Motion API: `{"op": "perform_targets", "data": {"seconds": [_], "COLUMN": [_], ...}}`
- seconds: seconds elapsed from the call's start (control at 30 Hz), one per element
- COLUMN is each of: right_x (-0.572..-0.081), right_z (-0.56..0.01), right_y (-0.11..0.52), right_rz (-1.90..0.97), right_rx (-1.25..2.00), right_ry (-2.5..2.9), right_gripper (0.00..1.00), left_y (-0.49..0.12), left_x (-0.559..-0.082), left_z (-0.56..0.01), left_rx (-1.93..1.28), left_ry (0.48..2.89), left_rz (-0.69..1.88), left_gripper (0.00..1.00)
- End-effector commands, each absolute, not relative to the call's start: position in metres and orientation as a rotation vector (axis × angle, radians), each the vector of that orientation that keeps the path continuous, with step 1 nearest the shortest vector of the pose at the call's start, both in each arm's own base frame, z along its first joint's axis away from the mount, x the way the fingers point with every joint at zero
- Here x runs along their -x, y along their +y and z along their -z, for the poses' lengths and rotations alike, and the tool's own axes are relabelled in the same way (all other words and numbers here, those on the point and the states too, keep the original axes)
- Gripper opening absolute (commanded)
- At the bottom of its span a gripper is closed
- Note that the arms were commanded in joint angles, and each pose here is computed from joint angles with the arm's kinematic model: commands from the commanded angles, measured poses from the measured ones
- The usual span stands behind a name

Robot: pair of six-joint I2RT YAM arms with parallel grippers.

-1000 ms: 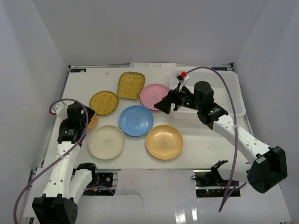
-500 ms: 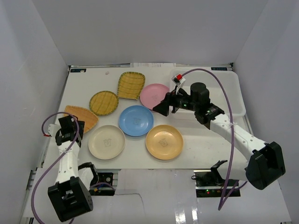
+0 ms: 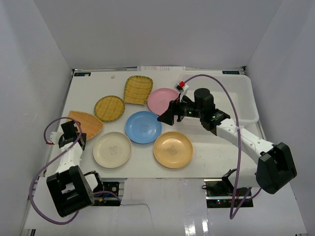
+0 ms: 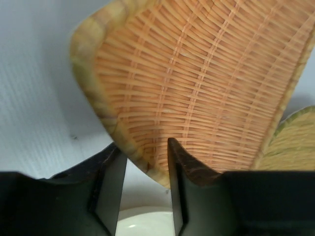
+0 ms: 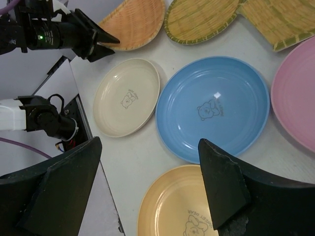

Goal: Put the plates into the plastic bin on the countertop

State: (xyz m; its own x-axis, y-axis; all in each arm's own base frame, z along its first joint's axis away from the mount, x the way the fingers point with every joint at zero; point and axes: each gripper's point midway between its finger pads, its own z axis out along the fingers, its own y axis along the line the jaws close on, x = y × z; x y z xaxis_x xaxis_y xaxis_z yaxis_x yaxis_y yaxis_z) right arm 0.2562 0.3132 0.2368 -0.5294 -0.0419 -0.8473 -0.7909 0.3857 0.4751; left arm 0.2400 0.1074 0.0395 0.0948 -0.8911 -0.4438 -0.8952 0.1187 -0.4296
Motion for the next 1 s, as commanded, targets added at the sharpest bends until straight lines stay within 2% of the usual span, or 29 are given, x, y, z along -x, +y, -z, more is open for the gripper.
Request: {"op": "perform_targets", "data": {"seconds": [0.0,0.07,0.1,0.17,0.27,0.47,0.5,0.57,0.67,0.7,0.77,0.8,0.83,0.93,0.97], "right_x": [-0.254,-0.253,-0.253,-0.252,-0.255,-0.270,-0.274,-0.277,-0.299,-0.317,-0.335,-0.359,-0.371,-0.413,-0.430], "right_z": [-0.237,-0.235,-0.234,-0.232,-0.230,-0.213,-0.211,-0.208,-0.210,-0.213,-0.213,-0.217,-0.218,-0.218,-0.193], "right_y": [0.326,0.334,0.336,0.342,0.348,0.349,0.349,0.351,0.351,0.353,0.357,0.364,0.366,0.378,0.379], "right_rz": [-1.221,-1.228,-1.226,-1.229,-1.235,-1.159,-1.125,-1.082,-0.976,-0.920,-0.868,-0.815,-0.785,-0.730,-0.673], "right_rx": [0.757,0.766,0.768,0.777,0.776,0.691,0.670,0.670,0.630,0.592,0.555,0.517,0.493,0.415,0.377], "right_ry": [1.843,1.850,1.854,1.859,1.874,1.956,1.963,1.978,1.986,1.983,1.994,1.989,1.990,2.014,2.068], "right_gripper": [0.85,0.84,0.84,0.84,0.84,0.84,0.83,0.81,0.68,0.56,0.45,0.35,0.30,0.27,0.27], "left_y": [0.121,0.125,0.127,0.134,0.141,0.142,0.139,0.130,0.107,0.094,0.071,0.057,0.043,0.009,-0.011], "left_x": [-0.258,-0.254,-0.253,-0.249,-0.253,-0.271,-0.277,-0.283,-0.298,-0.304,-0.312,-0.315,-0.317,-0.318,-0.316], "left_z": [-0.055,-0.050,-0.049,-0.054,-0.076,-0.181,-0.212,-0.239,-0.292,-0.303,-0.335,-0.344,-0.349,-0.360,-0.359], "left_rx": [1.682,1.689,1.689,1.679,1.638,1.422,1.368,1.305,1.172,1.117,1.000,0.940,0.876,0.723,0.626], "left_ry": [1.671,1.677,1.683,1.682,1.649,1.464,1.428,1.427,1.393,1.409,1.393,1.410,1.432,1.474,1.511], "left_rz": [0.010,-0.035,-0.050,-0.101,-0.110,0.019,0.070,0.112,0.238,0.312,0.410,0.464,0.515,0.601,0.634], "left_gripper": [0.46,0.32,0.15,0.00,0.00,0.00,0.00,0.00,0.00,0.00,0.00,0.00,0.00,0.00,0.00]}}
